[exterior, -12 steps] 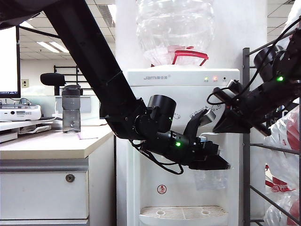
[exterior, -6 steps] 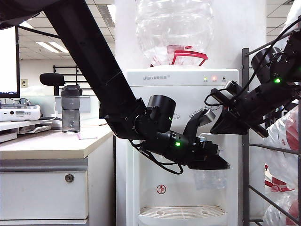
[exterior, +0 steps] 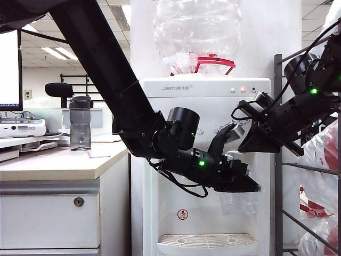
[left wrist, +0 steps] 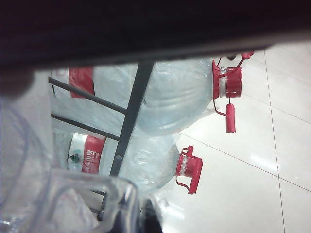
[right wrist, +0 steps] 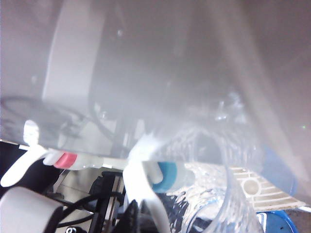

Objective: Pick up the plastic mug from the left desk, go to the cold water outlet of the water dispenser, press the vertical switch to get some water, then put the mug back on the desk.

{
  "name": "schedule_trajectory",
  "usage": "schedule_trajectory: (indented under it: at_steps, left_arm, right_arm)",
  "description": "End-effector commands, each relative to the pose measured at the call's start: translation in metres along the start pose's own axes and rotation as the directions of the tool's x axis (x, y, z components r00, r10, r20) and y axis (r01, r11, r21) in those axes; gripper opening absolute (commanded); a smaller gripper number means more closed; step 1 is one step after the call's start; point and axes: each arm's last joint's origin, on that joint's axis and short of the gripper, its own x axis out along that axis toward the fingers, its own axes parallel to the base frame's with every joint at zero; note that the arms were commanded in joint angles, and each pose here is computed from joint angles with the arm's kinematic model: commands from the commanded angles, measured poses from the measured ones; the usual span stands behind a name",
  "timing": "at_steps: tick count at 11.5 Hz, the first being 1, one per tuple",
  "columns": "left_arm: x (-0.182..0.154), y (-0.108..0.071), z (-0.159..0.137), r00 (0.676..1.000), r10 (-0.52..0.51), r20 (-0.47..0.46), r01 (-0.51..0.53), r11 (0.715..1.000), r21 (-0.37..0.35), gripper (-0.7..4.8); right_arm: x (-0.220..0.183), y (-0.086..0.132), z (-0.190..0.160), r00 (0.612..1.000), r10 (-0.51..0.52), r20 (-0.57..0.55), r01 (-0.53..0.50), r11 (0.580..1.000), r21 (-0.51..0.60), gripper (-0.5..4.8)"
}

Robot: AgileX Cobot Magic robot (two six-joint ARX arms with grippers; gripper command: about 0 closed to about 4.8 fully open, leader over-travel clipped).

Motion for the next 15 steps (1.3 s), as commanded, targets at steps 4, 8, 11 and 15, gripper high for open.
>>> schedule_trajectory:
  at_steps: [4,8,11,15]
  left_arm:
    - [-0.0009,-0.0011,0.0089,0.999,-0.004,0.033,0.003,0.999,0.033,-0.06]
    - [-0.0009,-0.0011,0.0088,0.999,-0.004,0.033,0.003,0.999,0.033,-0.06]
    - [-0.0009,-0.0011,0.0087,0.999,-0.004,0.033,0.003,0.999,0.033,-0.06]
    - [-0.0009,-0.0011,0.0087,0.999,-0.004,0.032,0.003,0.999,0.033,-0.06]
  right_arm:
    - [0.0027,-0.0050,-0.0094,0.996,-0.066,-0.053,0.068,0.997,0.027,-0.05]
    - [0.0027,-0.0059,-0.0103,0.994,-0.089,-0.056,0.091,0.995,0.031,-0.05]
    - [0.0026,-0.0062,-0.0110,0.994,-0.093,-0.062,0.095,0.995,0.034,-0.05]
    - [0.0026,-0.0065,-0.0111,0.993,-0.102,-0.061,0.105,0.994,0.035,-0.05]
